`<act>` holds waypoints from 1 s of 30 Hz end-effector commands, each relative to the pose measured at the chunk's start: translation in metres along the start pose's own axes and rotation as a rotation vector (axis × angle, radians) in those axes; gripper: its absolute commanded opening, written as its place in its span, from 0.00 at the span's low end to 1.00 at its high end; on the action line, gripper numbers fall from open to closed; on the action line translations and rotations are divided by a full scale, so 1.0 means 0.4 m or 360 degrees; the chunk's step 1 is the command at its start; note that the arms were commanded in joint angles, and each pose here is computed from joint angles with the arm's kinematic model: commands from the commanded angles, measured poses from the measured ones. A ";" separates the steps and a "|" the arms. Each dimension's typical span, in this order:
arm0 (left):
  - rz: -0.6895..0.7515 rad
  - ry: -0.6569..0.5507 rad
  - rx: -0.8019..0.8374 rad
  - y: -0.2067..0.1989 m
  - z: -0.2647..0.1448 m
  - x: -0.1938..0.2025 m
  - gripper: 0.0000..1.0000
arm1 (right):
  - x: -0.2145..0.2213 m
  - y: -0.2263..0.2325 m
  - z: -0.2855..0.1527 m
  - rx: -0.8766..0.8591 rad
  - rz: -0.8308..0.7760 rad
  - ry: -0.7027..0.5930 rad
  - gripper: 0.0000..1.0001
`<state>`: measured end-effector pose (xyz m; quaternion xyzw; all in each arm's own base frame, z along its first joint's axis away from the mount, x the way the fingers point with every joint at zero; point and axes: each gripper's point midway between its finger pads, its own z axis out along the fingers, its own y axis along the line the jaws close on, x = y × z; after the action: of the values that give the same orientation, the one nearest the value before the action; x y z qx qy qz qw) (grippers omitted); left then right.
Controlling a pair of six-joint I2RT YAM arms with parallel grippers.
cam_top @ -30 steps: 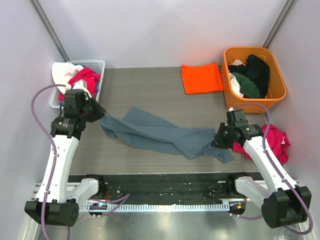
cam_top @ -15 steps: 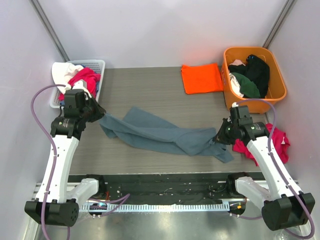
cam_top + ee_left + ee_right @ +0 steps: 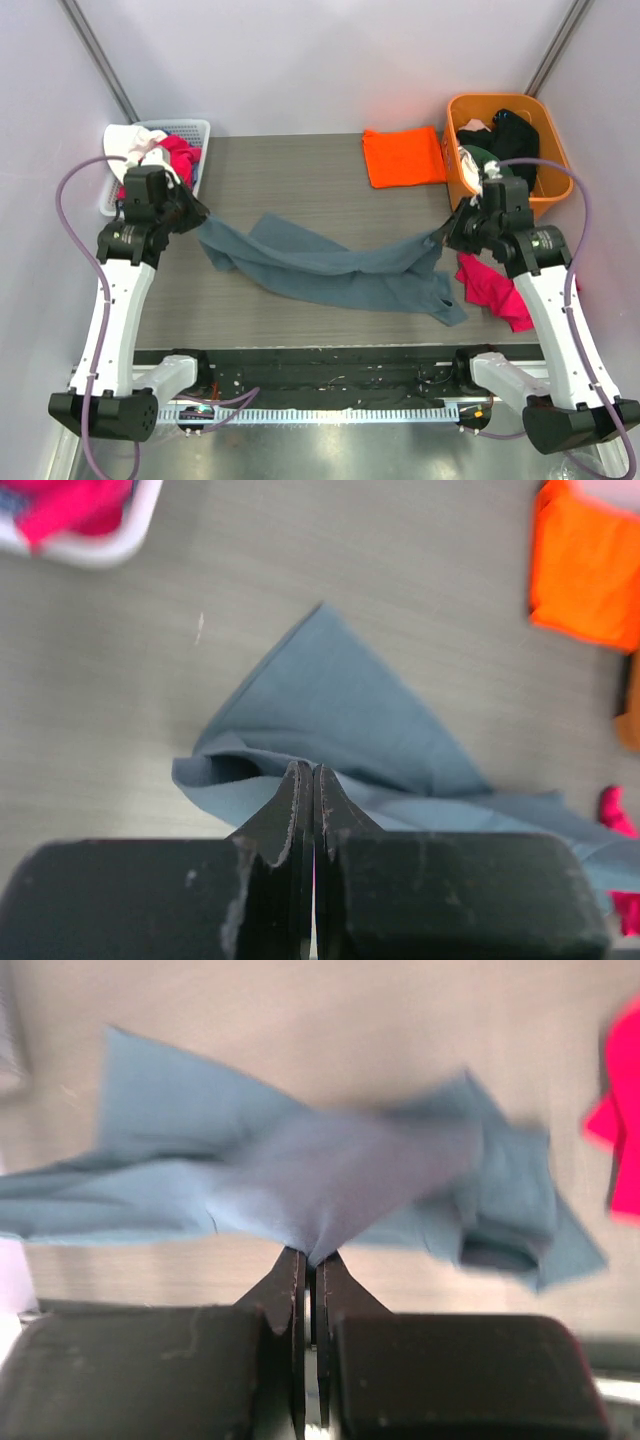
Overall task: Fold and stack the t-shirts
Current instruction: Flatten the tshirt out
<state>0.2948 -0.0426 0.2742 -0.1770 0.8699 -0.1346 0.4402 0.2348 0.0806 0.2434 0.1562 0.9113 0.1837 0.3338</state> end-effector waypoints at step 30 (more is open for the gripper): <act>-0.0290 -0.0897 0.0735 -0.231 -0.678 -0.298 0.00 | -0.427 0.355 -0.772 -0.0829 -0.0381 -0.1593 0.01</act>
<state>0.2007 -0.0479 0.5347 -0.1876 0.6632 -0.2769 0.6696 0.2172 0.0644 0.5861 0.0478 0.6327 0.2364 0.7359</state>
